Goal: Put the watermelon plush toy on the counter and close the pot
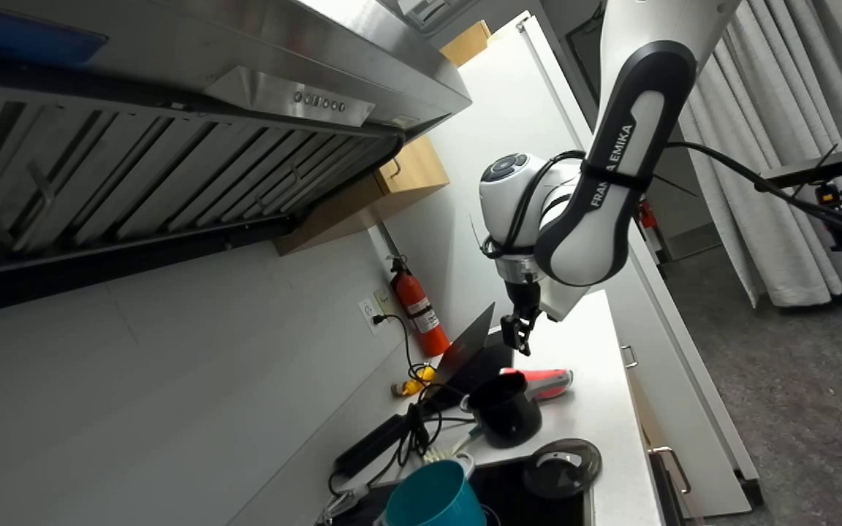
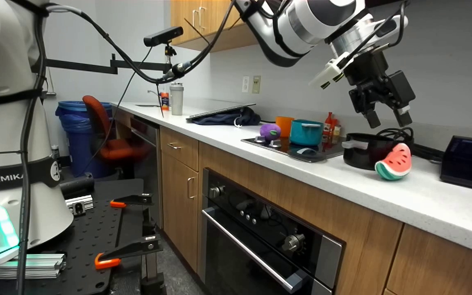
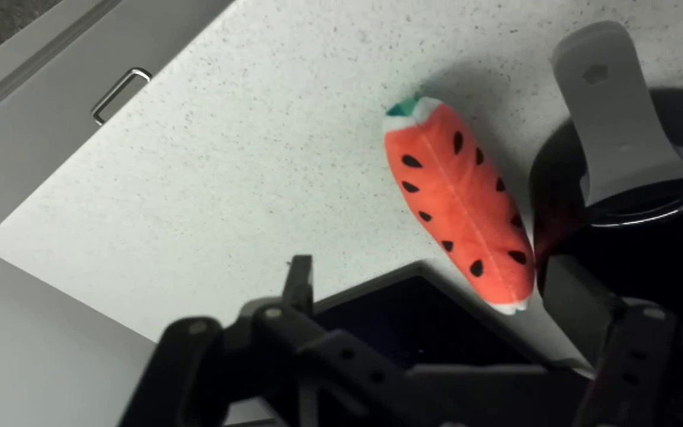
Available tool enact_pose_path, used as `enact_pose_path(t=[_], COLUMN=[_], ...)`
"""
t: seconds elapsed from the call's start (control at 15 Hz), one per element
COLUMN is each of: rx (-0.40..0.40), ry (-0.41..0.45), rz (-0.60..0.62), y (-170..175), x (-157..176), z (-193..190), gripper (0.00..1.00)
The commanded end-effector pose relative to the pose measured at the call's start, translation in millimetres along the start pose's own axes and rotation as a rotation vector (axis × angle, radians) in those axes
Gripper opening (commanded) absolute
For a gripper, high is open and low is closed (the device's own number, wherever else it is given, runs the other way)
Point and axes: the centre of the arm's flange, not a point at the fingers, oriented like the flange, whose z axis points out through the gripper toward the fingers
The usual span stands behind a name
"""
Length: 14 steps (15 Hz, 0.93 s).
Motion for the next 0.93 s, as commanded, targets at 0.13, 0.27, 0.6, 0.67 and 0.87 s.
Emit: enact_pose_path(t=[0.13,0.27,0.6,0.67,0.87], rx=[0.016,0.037,0.102,0.115,0.159], ry=[-0.002,0.007,0.026,0.026,0.018], rz=[-0.017,-0.036,-0.099,-0.126,-0.191], y=[-4,-13,-43,-50,-67], x=[-7,-8,-11,-14,-25], z=[-23,-33,-59,-63,-70], gripper=[1.0,1.0,1.0,1.0,1.0])
